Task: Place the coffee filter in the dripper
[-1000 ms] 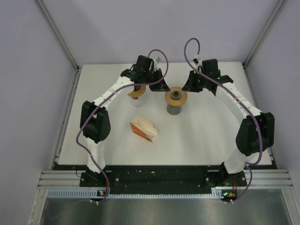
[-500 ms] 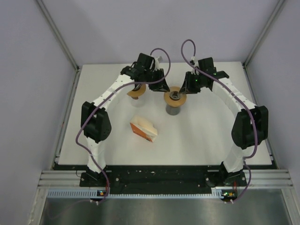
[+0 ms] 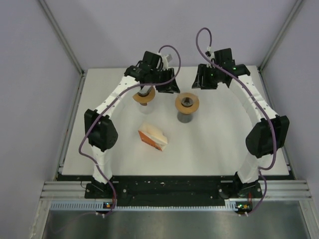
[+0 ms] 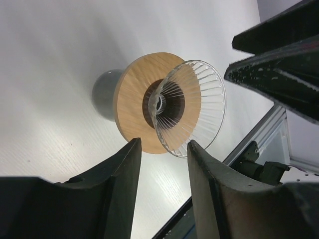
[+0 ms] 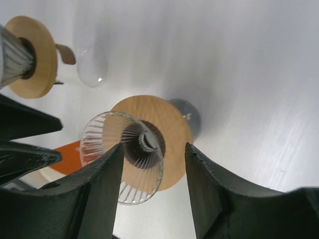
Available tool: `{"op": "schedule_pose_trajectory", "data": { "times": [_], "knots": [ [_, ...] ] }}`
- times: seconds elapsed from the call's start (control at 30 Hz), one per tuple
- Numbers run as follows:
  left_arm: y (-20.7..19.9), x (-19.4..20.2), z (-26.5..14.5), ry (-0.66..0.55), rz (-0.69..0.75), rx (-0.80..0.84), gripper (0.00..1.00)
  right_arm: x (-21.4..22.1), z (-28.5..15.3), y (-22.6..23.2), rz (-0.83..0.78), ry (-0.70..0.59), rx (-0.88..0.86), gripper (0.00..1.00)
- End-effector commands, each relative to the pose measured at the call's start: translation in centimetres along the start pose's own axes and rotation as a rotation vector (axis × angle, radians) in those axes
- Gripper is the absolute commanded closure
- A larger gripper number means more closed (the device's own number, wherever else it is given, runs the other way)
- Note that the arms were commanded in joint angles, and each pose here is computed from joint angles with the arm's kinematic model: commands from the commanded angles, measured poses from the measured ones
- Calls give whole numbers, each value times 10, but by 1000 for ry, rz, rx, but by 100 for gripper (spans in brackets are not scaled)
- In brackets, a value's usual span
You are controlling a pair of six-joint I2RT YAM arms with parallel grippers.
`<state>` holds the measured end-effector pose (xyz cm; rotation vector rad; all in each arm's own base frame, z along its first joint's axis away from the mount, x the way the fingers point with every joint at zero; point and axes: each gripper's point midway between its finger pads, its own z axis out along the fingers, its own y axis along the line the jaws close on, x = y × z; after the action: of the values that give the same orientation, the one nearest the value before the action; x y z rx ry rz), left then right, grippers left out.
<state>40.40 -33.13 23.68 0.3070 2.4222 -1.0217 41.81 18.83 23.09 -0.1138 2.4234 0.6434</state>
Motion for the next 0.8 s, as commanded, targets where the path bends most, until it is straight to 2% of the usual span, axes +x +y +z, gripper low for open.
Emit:
{"op": "schedule_pose_trajectory", "data": {
  "times": [0.0, 0.17, 0.27, 0.37, 0.5, 0.57, 0.67, 0.77],
  "knots": [
    [-42, -26, -52, -103, 216, 81, 52, -33, -38, 1, -164, -135, 154, 47],
    [-57, -12, -102, -106, 437, 95, 38, -38, -81, 46, -404, -311, 94, 42],
    [-53, 5, -128, -72, 526, 99, 31, -22, -91, 82, -543, -407, -37, 35],
    [-39, 25, -147, -29, 563, 62, 26, 13, -89, 112, -673, -443, -139, 34],
    [-15, 44, -170, 11, 561, -10, 22, 81, -75, 151, -867, -397, -320, 32],
    [-4, 49, -186, -6, 543, -35, 21, 111, -69, 161, -907, -368, -420, 34],
    [32, 54, -199, -29, 481, -123, 20, 149, -57, 174, -883, -321, -578, 44],
    [60, 60, -209, -42, 450, -205, 20, 186, -26, 170, -922, -251, -572, 53]
  ]
}}
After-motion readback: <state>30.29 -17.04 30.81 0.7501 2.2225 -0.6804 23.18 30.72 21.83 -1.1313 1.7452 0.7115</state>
